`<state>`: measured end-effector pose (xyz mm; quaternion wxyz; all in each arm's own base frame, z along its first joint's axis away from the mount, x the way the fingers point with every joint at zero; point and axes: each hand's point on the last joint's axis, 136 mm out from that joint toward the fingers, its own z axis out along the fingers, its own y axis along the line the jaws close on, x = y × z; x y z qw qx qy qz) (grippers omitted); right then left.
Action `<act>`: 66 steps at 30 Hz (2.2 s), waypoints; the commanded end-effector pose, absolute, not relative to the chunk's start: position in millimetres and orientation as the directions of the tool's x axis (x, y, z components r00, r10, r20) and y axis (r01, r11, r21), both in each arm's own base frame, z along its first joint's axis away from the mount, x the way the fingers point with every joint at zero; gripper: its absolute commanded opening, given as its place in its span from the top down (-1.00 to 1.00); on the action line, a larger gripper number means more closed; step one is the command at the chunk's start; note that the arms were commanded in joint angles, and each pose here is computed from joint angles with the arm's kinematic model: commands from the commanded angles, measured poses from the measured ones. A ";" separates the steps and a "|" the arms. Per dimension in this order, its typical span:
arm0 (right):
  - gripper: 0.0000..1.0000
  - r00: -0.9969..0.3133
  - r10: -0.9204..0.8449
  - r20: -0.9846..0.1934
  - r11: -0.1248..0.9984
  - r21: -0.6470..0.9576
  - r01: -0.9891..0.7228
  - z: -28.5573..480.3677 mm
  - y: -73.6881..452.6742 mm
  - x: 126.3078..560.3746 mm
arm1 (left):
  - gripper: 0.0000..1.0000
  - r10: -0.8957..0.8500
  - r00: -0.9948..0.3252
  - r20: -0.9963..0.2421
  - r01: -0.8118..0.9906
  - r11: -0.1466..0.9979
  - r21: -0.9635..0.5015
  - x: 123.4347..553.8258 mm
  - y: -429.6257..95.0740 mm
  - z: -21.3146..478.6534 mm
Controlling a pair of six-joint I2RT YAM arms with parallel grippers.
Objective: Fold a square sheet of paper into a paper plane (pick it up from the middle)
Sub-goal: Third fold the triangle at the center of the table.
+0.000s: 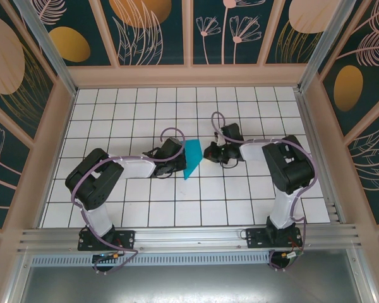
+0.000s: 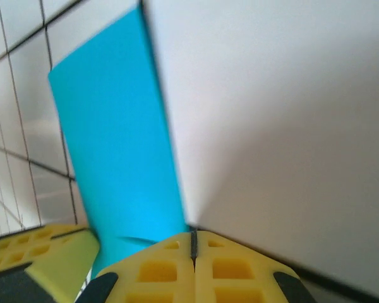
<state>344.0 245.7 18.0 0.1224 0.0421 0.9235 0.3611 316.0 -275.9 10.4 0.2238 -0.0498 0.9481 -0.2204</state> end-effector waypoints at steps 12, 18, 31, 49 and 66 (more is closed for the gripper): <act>1.00 -0.964 0.119 -0.239 0.712 0.697 -0.085 49.9 273.2 333.0 | 1.00 -0.044 -0.944 -0.328 0.015 0.984 -0.178 287.1 -225.3 -38.4; 1.00 -0.978 0.071 -0.197 0.689 0.719 -0.095 37.4 297.3 320.1 | 1.00 -0.015 -0.934 -0.356 0.062 0.977 -0.203 295.3 -235.5 -30.4; 1.00 -0.988 0.100 -0.115 0.782 0.623 0.007 -13.7 269.1 297.9 | 0.98 -0.143 -0.893 -0.427 0.022 0.934 -0.358 315.3 -258.8 30.3; 1.00 -0.989 0.124 -0.080 0.815 0.577 0.056 -31.3 258.0 290.5 | 0.68 -0.326 -0.901 -0.287 -0.015 0.684 -0.729 284.2 -322.4 93.9; 1.00 -0.989 0.133 -0.060 0.817 0.572 0.075 -36.6 253.4 282.4 | 0.92 -0.311 -0.913 -0.264 -0.094 0.790 -0.605 285.6 -316.7 29.3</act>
